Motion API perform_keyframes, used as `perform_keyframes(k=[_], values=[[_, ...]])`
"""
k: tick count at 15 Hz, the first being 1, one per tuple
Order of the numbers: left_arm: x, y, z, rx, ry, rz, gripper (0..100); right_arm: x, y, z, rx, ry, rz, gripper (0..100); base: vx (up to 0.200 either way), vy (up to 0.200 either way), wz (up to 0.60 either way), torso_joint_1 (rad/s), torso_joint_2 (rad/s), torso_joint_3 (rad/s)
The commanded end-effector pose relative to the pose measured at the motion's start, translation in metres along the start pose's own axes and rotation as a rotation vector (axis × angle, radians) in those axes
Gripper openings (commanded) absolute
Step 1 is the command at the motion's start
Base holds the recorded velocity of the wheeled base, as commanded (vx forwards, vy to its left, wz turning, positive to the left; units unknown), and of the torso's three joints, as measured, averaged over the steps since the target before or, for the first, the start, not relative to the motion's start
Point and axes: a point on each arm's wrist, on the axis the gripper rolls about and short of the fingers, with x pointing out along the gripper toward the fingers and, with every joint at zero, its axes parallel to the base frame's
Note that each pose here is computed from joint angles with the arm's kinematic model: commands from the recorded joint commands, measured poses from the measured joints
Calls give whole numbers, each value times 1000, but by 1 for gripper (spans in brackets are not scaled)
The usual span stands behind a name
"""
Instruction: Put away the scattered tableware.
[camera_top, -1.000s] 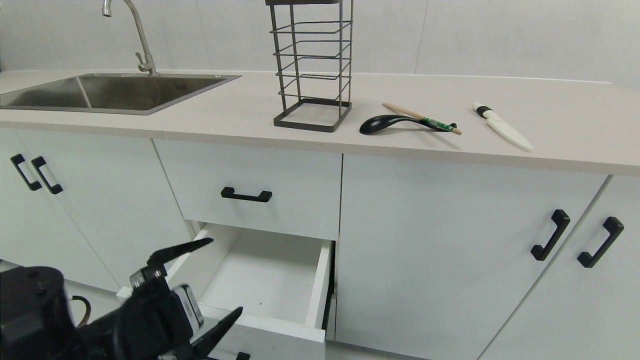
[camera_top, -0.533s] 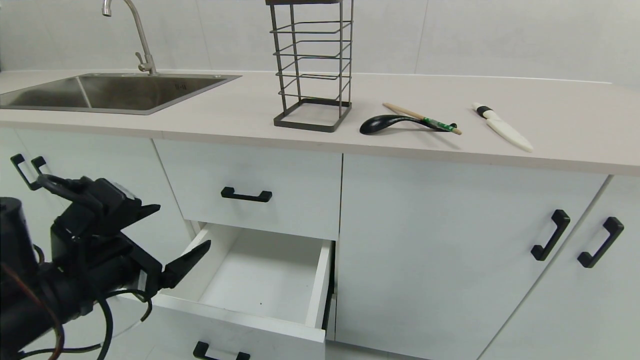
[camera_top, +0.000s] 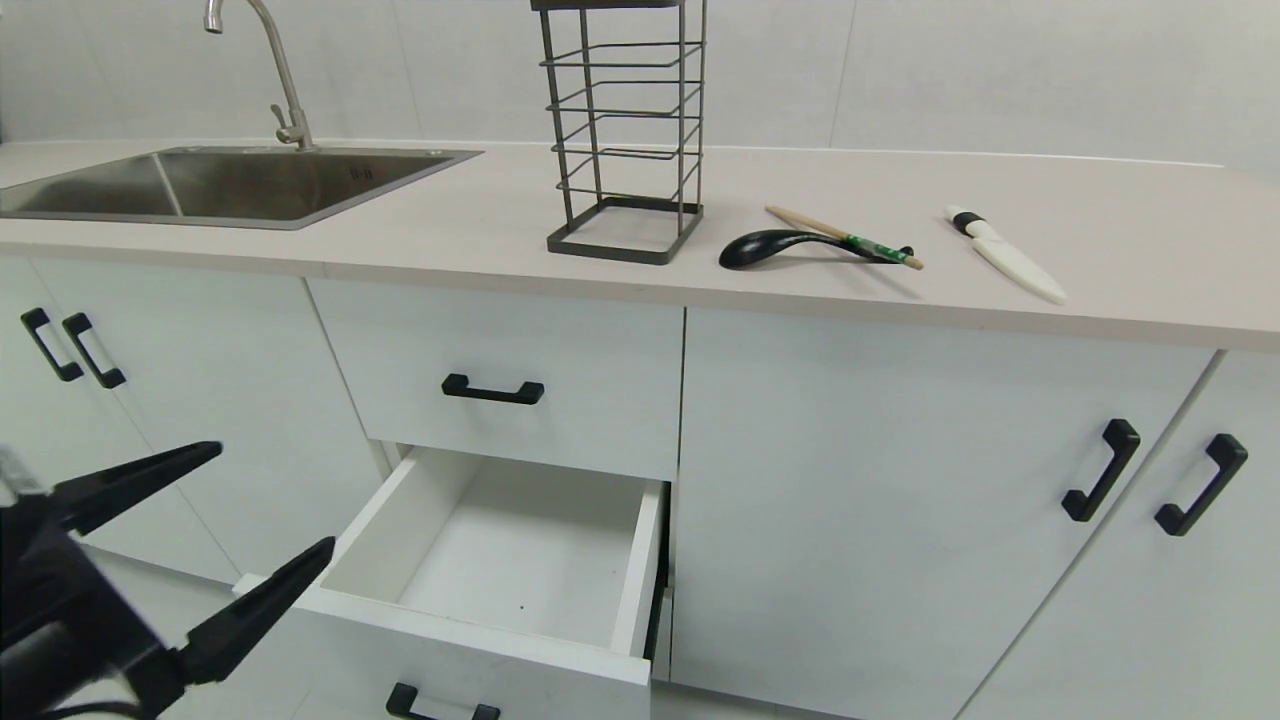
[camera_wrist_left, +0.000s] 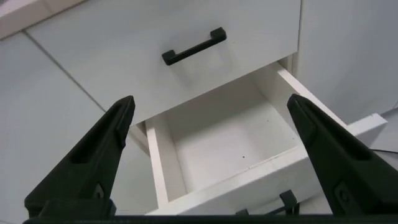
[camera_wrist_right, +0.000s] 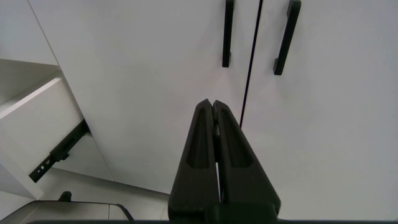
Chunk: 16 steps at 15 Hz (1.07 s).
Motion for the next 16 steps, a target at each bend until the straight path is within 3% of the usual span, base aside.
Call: perform_keyframes(k=[1,4,7,11,15,16], values=[[-65,-17,-12,32,-122,123,100,0,0,0,0,0,1,0,0,0,0,0,0,0],[-96,-32,-26,15,-141,158,100,0,0,0,0,2,1,0,0,0,0,0,0,0],[-105,-39,-36,-42,-151,167,100,0,0,0,0,2,1,0,0,0,0,0,0,0],[-100,-47,-58,-122,-76,253,100,0,0,0,0,0,1,0,0,0,0,0,0,0],[-104,-59,-87,-143,-32,241,100,0,0,0,0,0,1,0,0,0,0,0,0,0],[-105,-60,-87,-147,-57,250,100,0,0,0,0,2,1,0,0,0,0,0,0,0]])
